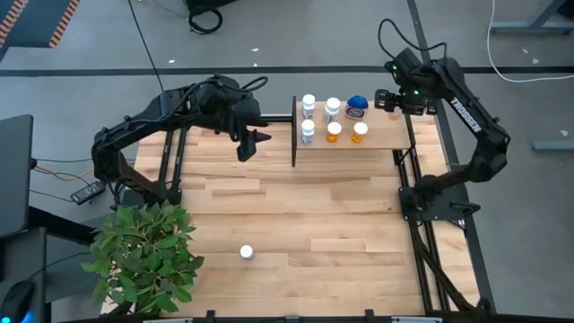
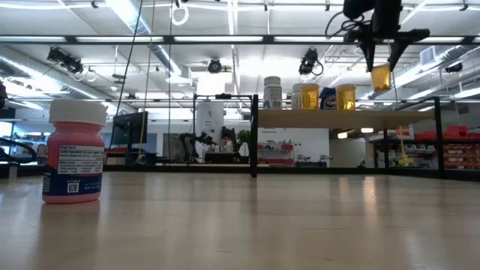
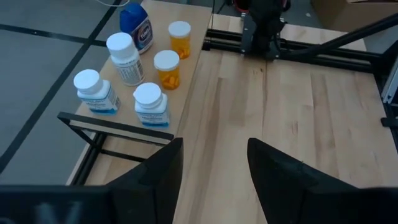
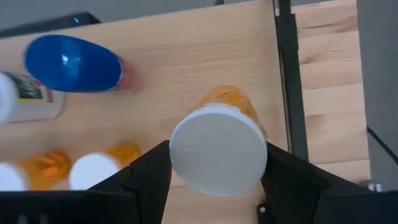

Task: Pick and place medicine bottles onto shelf by color
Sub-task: Put the orange medicine bottle on the shelf

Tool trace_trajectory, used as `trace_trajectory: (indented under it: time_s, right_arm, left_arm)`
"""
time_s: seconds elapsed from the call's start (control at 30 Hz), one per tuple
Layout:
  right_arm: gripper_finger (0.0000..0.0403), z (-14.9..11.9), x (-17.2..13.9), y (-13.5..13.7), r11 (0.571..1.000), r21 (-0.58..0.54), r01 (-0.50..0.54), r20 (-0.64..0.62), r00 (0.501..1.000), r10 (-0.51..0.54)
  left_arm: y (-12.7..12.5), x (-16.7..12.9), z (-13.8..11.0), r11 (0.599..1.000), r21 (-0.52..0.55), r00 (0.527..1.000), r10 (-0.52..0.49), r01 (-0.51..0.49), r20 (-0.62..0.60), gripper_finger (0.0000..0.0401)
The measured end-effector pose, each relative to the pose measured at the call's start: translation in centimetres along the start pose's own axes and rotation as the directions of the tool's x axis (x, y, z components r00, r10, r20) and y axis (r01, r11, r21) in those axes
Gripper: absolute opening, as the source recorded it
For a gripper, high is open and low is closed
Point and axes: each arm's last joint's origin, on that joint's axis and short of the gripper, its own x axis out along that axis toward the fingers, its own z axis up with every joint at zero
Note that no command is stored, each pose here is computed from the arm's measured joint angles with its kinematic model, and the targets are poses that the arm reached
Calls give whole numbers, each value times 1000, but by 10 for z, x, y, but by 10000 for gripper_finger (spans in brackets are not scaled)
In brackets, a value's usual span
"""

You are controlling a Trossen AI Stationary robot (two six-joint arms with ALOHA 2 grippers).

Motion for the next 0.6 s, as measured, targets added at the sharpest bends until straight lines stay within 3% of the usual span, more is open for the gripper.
trace_trajectory:
  time_s: [0.2, 0.33, 0.6]
  right_arm:
    - [230, 18, 28, 12, 997, -64, 41, -91, 995, -47]
    - [230, 28, 44, 21, 988, -151, 9, -123, 992, -28]
    - [230, 41, 61, 25, 990, -143, 11, -140, 990, -31]
  left_arm:
    - [0, 0, 0, 1000, -3, 1000, 0, 0, 0, 185]
    - [0, 0, 0, 999, -47, 1000, 0, 0, -2, 187]
    - [-3, 0, -1, 995, -99, 1000, -8, 7, -13, 181]
